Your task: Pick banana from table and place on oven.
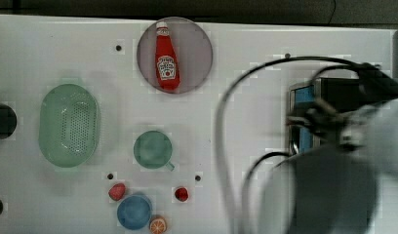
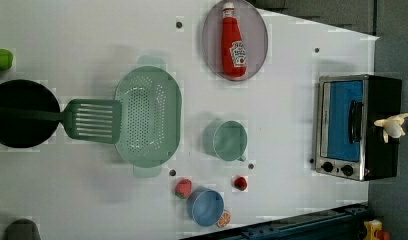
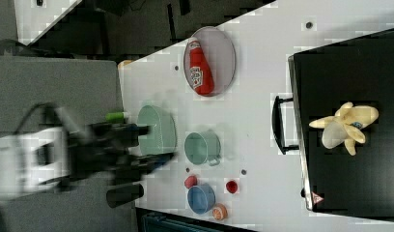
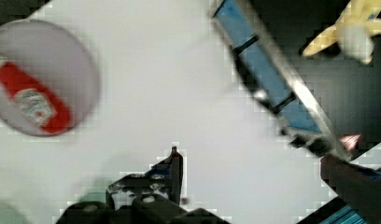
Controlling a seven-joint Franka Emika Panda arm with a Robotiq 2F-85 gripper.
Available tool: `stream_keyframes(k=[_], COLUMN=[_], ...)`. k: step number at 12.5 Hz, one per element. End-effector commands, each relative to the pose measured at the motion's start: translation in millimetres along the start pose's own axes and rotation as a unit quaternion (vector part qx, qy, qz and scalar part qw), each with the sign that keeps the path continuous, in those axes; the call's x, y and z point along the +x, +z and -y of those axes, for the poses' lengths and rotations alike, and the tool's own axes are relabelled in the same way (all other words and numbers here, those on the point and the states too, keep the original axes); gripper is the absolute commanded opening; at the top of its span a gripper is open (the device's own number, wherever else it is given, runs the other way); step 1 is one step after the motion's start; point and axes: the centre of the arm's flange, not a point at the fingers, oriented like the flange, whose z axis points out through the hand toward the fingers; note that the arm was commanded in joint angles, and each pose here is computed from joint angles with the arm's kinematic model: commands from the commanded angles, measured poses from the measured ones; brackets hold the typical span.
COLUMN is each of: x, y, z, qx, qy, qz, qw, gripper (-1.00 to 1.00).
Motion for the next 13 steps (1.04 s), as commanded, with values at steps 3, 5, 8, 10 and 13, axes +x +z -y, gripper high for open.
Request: stream_keyframes(k=[3,5,8,10,13], x=[-57.1,-63.7,-65.1,-63.8,-64.2], y=[28.1,18.9,15.1,16.3,17.0], z=[140.0,150.3,146.9,146.1,147.4], qx=[-0.035,-0.019,-0.018,-0.019,-0.019], qy=[0.172,0.194,0.193,0.194,0.193], qz=[0.015,-0.001,-0.001,-0.001,0.000], qw=[0.984,0.981,0.981,0.981,0.981], gripper=[1.00,1.00,1.00,1.00,1.00])
